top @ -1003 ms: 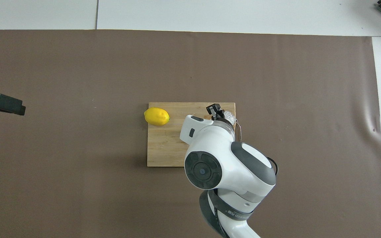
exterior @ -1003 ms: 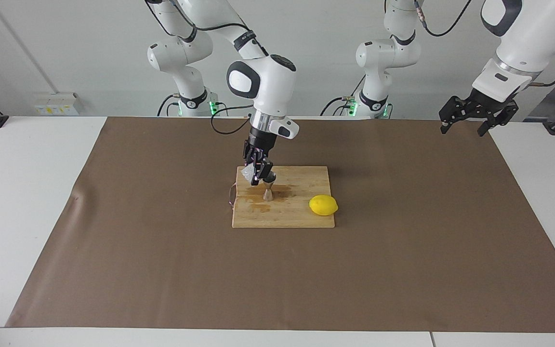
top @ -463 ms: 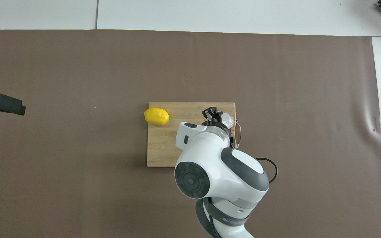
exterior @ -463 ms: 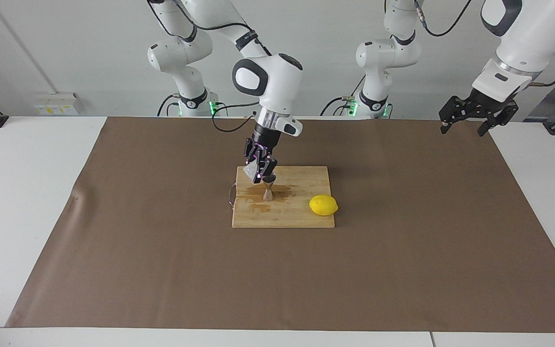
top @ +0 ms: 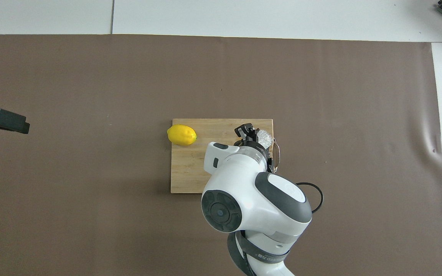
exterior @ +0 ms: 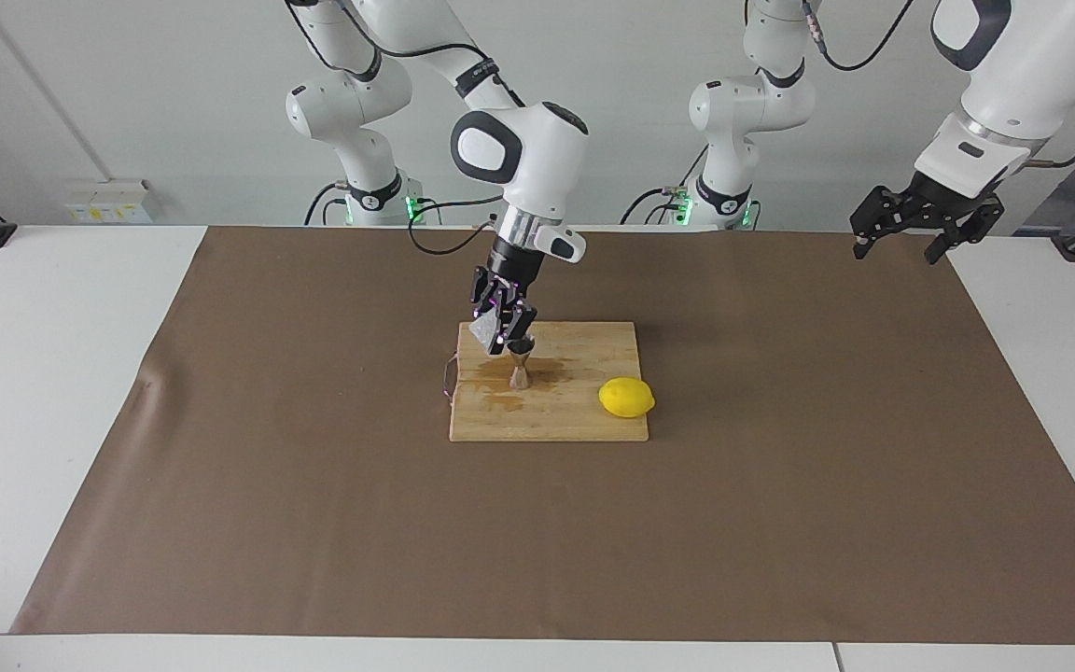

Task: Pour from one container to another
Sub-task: 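Tilt the white cup with the right gripper into the metal cup, then carry the white cup back and lower it to its spot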

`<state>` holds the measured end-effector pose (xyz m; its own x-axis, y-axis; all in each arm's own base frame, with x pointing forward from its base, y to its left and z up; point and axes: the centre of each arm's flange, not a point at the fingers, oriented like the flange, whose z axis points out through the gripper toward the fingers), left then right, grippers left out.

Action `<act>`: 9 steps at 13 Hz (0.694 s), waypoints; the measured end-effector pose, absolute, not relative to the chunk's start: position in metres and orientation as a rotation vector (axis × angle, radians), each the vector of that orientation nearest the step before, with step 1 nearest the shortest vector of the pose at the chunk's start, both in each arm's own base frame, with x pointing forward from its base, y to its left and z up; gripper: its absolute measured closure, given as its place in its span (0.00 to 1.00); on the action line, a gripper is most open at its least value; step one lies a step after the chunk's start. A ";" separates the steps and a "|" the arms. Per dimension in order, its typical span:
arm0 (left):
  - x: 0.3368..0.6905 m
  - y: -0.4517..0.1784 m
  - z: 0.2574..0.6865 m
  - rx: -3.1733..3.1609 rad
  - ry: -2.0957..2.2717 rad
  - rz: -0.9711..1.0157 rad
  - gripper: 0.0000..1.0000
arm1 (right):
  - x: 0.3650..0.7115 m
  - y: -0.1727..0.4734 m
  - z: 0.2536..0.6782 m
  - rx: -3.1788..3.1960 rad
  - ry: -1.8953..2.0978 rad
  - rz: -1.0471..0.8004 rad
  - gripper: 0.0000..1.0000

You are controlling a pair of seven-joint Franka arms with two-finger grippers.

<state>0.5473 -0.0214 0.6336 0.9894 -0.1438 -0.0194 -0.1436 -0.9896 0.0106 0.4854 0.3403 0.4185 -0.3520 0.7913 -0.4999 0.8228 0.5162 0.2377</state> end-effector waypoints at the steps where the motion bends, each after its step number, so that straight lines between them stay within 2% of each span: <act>1: 0.547 -0.021 0.633 3.124 -0.226 -0.032 0.00 | 0.485 0.341 0.419 1.319 2.190 -0.069 0.49; 9: 0.548 -0.021 0.632 3.124 -0.226 -0.036 0.00 | 0.488 0.341 0.427 1.527 2.198 -0.004 0.49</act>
